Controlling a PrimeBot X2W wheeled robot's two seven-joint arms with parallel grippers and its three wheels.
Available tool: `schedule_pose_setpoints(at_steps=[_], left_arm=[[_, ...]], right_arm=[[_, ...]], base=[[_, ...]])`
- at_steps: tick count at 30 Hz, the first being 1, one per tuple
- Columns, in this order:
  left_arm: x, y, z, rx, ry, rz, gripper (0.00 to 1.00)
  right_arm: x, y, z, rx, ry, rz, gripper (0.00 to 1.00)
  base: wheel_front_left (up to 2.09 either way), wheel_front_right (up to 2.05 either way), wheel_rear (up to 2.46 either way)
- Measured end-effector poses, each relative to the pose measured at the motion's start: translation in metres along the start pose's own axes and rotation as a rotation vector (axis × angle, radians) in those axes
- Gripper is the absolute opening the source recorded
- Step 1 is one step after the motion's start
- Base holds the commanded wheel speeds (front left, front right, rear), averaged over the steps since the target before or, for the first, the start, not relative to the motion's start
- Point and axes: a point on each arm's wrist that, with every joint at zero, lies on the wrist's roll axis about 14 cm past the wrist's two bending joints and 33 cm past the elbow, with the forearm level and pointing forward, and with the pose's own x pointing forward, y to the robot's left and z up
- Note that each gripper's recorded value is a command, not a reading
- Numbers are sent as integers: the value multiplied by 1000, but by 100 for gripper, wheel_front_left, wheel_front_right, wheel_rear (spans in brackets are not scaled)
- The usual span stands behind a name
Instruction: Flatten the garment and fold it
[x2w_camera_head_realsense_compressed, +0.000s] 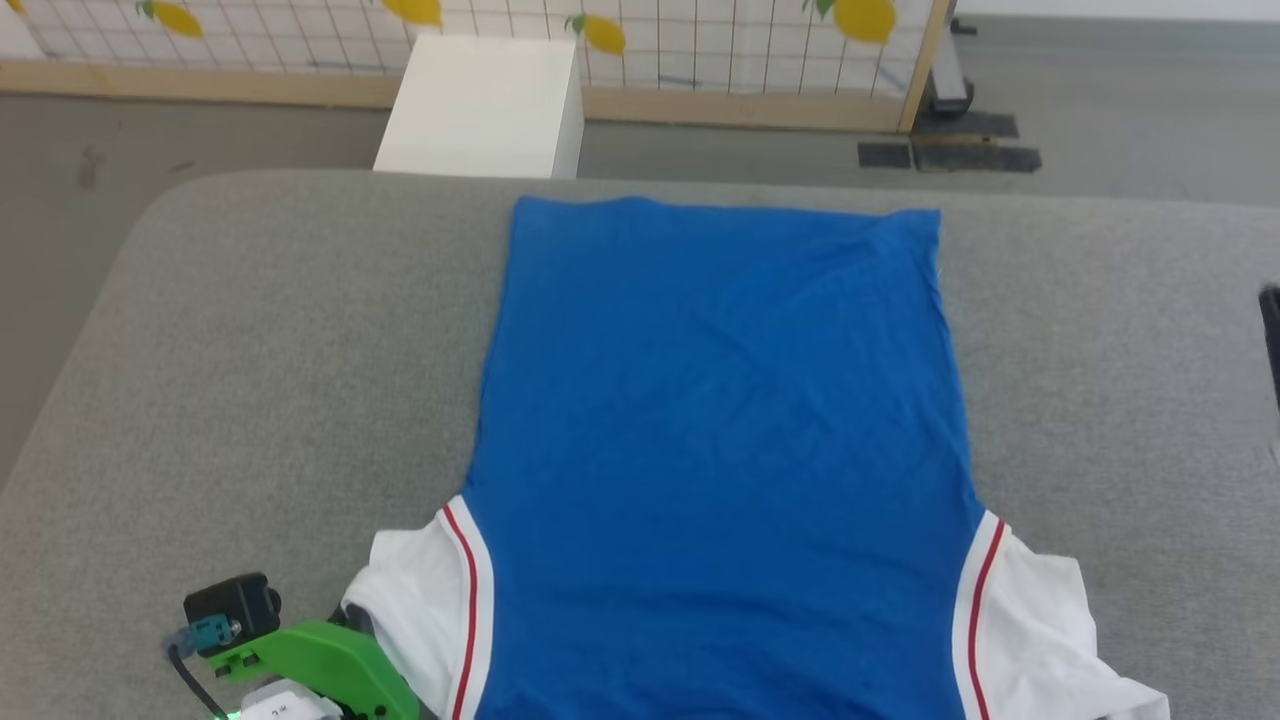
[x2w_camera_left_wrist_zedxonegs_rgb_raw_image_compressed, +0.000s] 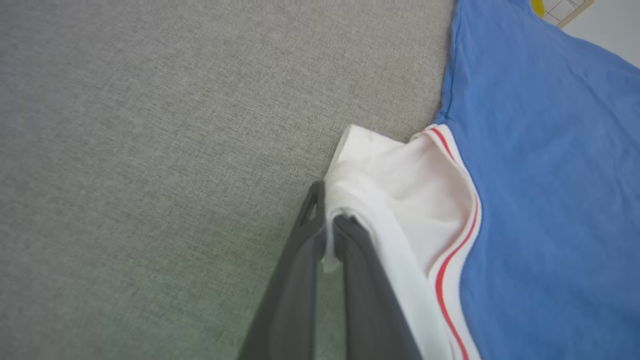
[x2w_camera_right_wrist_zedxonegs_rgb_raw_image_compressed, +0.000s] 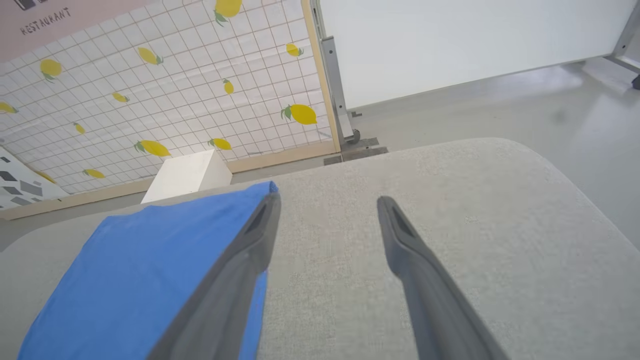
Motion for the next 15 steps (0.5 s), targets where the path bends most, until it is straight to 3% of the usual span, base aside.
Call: schedule_pose_setpoints(at_steps=[8, 15], left_arm=[[20, -13, 8, -18, -20, -23, 0], [42, -22, 6, -50, -25, -29, 0]], right_arm=[[87, 43, 14, -71, 6, 52, 100], [163, 77, -16, -232, 208, 94, 100]], base=[[0, 0, 0], [0, 0, 0]])
